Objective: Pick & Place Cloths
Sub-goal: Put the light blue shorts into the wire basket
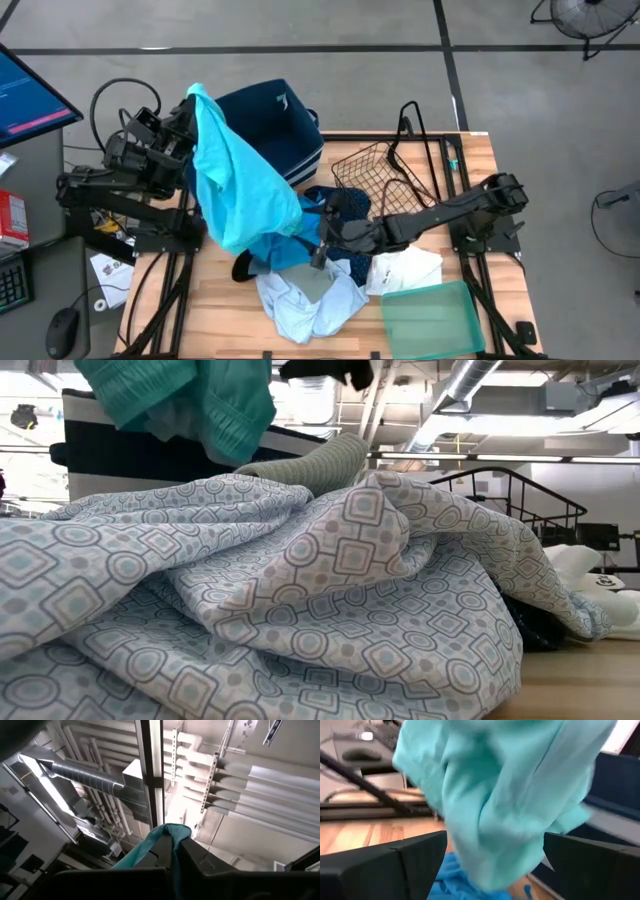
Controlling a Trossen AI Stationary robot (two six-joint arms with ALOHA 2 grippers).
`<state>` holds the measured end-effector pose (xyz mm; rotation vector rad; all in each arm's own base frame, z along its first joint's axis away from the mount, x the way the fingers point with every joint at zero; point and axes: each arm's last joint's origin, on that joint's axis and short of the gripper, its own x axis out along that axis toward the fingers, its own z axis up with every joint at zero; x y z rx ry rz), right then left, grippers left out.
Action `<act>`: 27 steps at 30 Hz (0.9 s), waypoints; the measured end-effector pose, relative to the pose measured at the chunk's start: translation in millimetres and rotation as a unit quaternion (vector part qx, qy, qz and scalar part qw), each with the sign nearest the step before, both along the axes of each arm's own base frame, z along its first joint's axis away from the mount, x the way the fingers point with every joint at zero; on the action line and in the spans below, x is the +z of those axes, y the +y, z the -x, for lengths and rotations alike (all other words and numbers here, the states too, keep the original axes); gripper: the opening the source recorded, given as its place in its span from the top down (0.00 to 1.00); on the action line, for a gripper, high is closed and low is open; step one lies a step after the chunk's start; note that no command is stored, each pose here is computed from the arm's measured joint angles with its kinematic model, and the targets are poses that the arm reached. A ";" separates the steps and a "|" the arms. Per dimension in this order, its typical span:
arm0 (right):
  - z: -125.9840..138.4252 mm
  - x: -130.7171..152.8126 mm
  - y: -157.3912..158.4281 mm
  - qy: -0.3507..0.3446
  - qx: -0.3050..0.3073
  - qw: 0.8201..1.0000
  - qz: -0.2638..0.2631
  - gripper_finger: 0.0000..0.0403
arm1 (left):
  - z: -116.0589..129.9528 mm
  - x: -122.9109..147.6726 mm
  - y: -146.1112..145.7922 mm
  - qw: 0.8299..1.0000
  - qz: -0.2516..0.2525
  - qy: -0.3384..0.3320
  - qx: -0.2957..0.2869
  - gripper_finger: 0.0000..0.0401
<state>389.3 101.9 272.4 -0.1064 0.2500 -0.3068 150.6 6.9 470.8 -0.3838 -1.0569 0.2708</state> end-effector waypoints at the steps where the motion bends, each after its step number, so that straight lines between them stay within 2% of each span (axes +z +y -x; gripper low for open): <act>1: -2.3 -4.6 0.0 0.004 0.000 1.000 0.001 0.19 | 0.3 0.1 0.6 1.000 0.000 -0.001 0.002 1.00; 9: -22.2 -33.4 -8.8 0.002 -0.014 1.000 0.007 0.19 | 0.5 0.2 1.2 1.000 0.002 -0.003 0.004 1.00; 14: -29.0 -27.4 -19.3 -0.041 -0.022 0.999 0.020 0.20 | -0.8 -0.2 1.1 1.000 0.002 -0.001 0.004 1.00; 16: -29.8 -27.3 -23.5 -0.041 -0.027 0.999 0.020 0.23 | -1.8 -0.6 1.1 1.000 0.002 -0.001 0.004 1.00; 18: -30.1 -29.0 -27.3 -0.032 -0.032 0.999 0.023 0.32 | -2.4 -0.8 1.1 1.000 0.002 0.000 0.004 1.00; 20: -30.1 -29.7 -30.4 -0.024 -0.027 0.999 0.018 0.47 | -2.2 -0.7 1.1 1.000 0.002 -0.001 0.004 1.00; 24: -34.8 -27.5 -34.9 0.008 0.040 0.999 -0.028 0.90 | -2.3 -0.7 1.1 1.000 0.002 0.000 0.004 1.00; 25: -36.6 -23.9 -35.2 0.014 0.058 0.997 -0.040 0.94 | -2.3 -0.7 1.1 1.000 0.001 0.000 0.004 1.00; 27: -39.5 -11.5 -33.0 0.020 0.069 0.996 -0.055 0.97 | -2.0 -0.6 1.1 1.000 0.001 0.000 0.005 1.00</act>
